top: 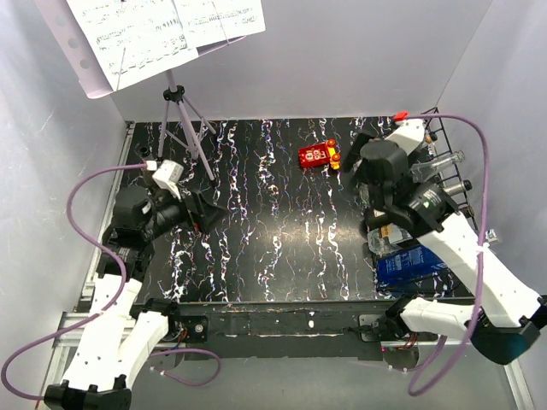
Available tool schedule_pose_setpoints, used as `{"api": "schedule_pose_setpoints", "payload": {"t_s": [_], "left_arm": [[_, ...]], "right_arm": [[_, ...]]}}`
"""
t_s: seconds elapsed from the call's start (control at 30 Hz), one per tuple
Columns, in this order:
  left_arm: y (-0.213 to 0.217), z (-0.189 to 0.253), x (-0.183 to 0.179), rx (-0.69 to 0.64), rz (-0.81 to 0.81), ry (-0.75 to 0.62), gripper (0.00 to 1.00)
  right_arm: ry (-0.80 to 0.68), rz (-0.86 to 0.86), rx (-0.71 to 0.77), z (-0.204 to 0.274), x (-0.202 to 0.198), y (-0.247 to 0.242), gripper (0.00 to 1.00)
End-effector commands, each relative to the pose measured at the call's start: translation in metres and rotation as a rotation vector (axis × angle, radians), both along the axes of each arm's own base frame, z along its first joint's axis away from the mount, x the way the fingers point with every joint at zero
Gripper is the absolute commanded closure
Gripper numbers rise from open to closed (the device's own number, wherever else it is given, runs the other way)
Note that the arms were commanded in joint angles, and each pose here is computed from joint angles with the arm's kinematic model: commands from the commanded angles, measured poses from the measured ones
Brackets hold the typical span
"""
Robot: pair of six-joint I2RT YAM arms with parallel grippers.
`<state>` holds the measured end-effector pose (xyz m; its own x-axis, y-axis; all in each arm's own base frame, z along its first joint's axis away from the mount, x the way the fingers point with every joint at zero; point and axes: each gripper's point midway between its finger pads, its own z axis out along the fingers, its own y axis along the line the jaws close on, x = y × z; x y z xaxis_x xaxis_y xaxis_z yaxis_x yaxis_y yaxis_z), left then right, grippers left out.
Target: Take the wine bottle off the wine rack
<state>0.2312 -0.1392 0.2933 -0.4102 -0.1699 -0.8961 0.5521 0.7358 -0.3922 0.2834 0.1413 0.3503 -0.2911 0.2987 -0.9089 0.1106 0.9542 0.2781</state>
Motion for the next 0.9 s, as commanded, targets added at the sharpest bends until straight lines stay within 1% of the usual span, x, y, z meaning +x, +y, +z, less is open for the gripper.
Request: {"api": "schedule_pose_setpoints", "payload": {"t_s": [0.0, 0.1, 0.2, 0.3, 0.47, 0.67, 0.77, 0.87], "left_arm": [[-0.024, -0.006, -0.02, -0.038, -0.139, -0.019, 0.02], [-0.034, -0.014, -0.02, -0.075, -0.175, 0.001, 0.02], [-0.038, -0.027, -0.014, -0.083, -0.182, 0.036, 0.02], [-0.038, -0.034, -0.011, -0.068, -0.183, 0.055, 0.02], [-0.032, -0.044, -0.014, -0.044, -0.142, 0.086, 0.02], [-0.03, -0.037, -0.019, -0.031, -0.112, 0.035, 0.02], [-0.027, -0.038, -0.016, -0.025, -0.091, 0.04, 0.02], [-0.029, -0.04, -0.013, -0.023, -0.1, 0.06, 0.02]], "right_arm": [[-0.028, -0.256, -0.012, 0.011, 0.026, -0.069, 0.11], [0.0, -0.371, 0.012, -0.003, 0.049, -0.108, 0.16], [0.051, -0.467, 0.04, -0.021, 0.066, -0.141, 0.21], [0.082, -0.498, 0.07, -0.036, 0.086, -0.159, 0.26], [0.087, -0.48, 0.076, -0.047, 0.125, -0.171, 0.31], [0.089, -0.533, 0.064, -0.062, 0.166, -0.189, 0.32], [0.075, -0.536, 0.078, -0.07, 0.185, -0.194, 0.33], [0.081, -0.578, 0.092, -0.078, 0.196, -0.202, 0.34]]}}
